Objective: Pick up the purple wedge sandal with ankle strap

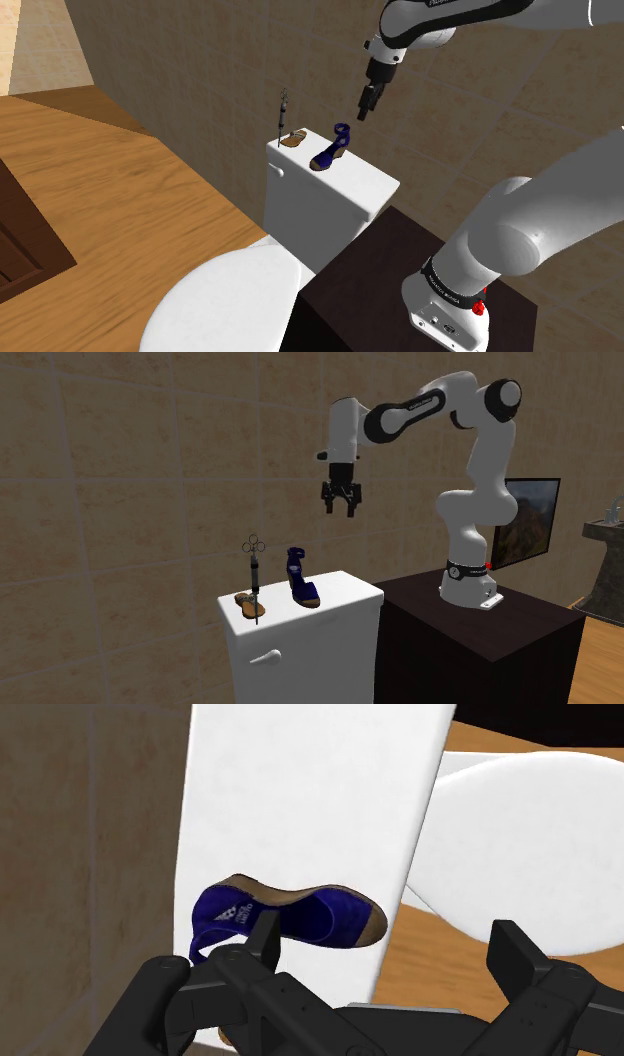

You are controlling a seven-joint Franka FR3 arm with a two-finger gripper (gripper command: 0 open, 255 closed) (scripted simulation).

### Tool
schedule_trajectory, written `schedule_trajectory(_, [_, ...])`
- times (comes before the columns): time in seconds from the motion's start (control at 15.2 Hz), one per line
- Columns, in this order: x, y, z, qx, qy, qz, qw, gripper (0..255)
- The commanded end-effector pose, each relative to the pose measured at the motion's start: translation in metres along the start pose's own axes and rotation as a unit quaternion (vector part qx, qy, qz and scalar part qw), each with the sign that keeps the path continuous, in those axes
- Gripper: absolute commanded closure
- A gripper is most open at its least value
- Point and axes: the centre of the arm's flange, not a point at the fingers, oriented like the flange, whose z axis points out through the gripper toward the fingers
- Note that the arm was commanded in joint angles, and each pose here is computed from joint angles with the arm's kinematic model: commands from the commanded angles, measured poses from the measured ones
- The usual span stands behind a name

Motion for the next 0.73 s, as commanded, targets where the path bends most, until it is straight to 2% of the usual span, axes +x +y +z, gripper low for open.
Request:
schedule_trajectory(0.0, [0.013,0.018,0.012,-0.006,-0.001,-0.015,0.9999,0])
schedule_trajectory(0.66, [0.079,0.104,0.078,-0.034,-0.010,-0.086,0.9956,0])
